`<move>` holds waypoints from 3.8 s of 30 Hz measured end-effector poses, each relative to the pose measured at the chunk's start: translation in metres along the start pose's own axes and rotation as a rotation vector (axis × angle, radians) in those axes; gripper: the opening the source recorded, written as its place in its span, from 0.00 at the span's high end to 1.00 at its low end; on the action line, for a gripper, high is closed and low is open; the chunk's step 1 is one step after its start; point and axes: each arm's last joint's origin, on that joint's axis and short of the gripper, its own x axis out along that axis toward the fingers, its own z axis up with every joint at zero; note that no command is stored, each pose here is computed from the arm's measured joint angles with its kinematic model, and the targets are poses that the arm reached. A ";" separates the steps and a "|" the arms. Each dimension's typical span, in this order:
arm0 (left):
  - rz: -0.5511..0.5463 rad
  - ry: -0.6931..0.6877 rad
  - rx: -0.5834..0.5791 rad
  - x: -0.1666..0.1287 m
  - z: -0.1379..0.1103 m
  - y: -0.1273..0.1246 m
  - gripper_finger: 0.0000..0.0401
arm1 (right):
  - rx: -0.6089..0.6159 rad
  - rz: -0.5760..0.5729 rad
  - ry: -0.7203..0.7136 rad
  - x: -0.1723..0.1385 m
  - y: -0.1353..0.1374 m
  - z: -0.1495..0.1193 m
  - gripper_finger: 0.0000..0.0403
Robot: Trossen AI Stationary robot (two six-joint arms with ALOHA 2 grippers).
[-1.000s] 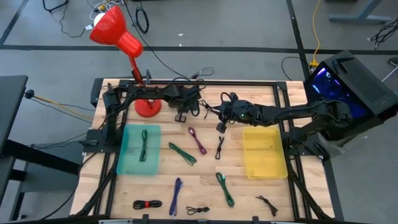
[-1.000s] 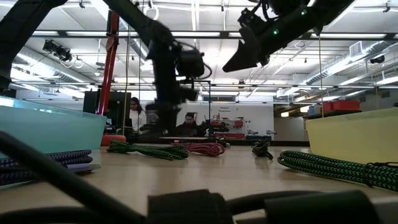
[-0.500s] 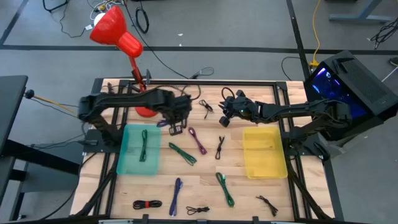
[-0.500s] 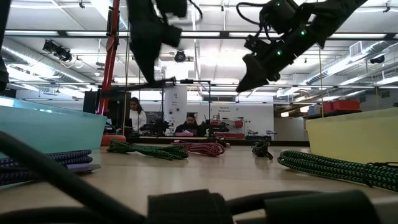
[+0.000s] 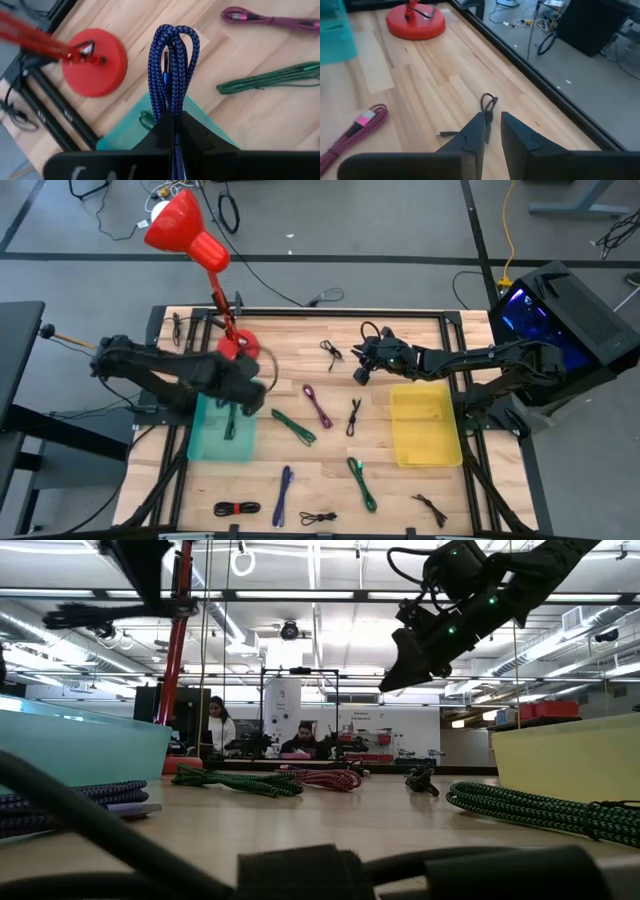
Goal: Pick & Place USB Port
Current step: Put the top blue charger cable into the green bin, then put the red charger cable into the green bin
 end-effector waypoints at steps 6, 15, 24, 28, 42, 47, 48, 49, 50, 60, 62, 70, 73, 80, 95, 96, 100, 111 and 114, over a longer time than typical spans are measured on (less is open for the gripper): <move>-0.005 -0.069 -0.155 -0.009 -0.044 -0.018 0.97 | 0.002 0.023 -0.018 0.000 0.001 0.002 0.84; 0.023 -0.051 -0.438 0.028 -0.120 -0.030 0.97 | 0.000 0.035 -0.036 -0.001 0.004 0.003 0.84; 0.037 0.034 -0.563 0.056 -0.143 -0.032 0.90 | 0.004 0.046 -0.051 -0.002 0.007 0.005 0.84; 0.073 0.036 -0.552 0.063 -0.147 -0.028 0.80 | 0.004 0.048 -0.053 -0.002 0.008 0.005 0.84; -0.027 -0.368 -0.105 0.049 -0.125 -0.035 0.67 | 0.012 0.048 -0.056 -0.002 0.008 0.005 0.84; -0.070 -0.400 0.211 0.033 -0.090 -0.052 0.68 | 0.030 0.049 -0.064 -0.003 0.008 0.006 0.84; -0.074 -0.413 0.269 0.033 -0.083 -0.055 0.68 | 0.034 0.049 -0.065 -0.003 0.008 0.006 0.84; -0.078 -0.428 0.330 0.033 -0.076 -0.058 0.68 | 0.041 0.049 -0.069 -0.003 0.008 0.007 0.84; -0.085 -0.447 0.390 0.032 -0.069 -0.061 0.68 | 0.051 0.050 -0.072 -0.003 0.008 0.007 0.84; -0.135 -0.427 0.776 0.065 -0.008 -0.073 0.68 | 0.087 0.114 -0.083 -0.003 0.010 0.008 0.84; -0.143 -0.434 0.823 0.074 0.002 -0.076 0.68 | 0.087 0.125 -0.084 -0.003 0.011 0.008 0.84; -0.154 -0.432 1.061 0.126 0.030 -0.098 0.68 | 0.101 0.154 -0.122 -0.004 0.011 0.012 0.84; -0.187 -0.392 1.154 0.148 0.032 -0.107 0.68 | 0.101 0.174 -0.124 -0.004 0.012 0.013 0.84; -0.201 -0.363 1.291 0.173 0.036 -0.118 0.68 | 0.101 0.190 -0.126 -0.004 0.012 0.013 0.84; -0.204 -0.355 1.277 0.199 0.054 -0.110 0.68 | 0.111 0.193 -0.150 -0.004 0.013 0.015 0.84; -0.203 -0.354 1.282 0.201 0.055 -0.110 0.68 | 0.111 0.193 -0.150 -0.004 0.013 0.015 0.84; -0.210 -0.349 1.303 0.207 0.054 -0.111 0.68 | 0.110 0.193 -0.147 -0.004 0.013 0.015 0.84; -0.234 -0.319 1.316 0.226 0.052 -0.116 0.68 | 0.110 0.211 -0.148 -0.004 0.013 0.015 0.84; -0.215 -0.316 1.304 0.231 0.054 -0.115 0.69 | 0.109 0.218 -0.146 -0.005 0.013 0.015 0.84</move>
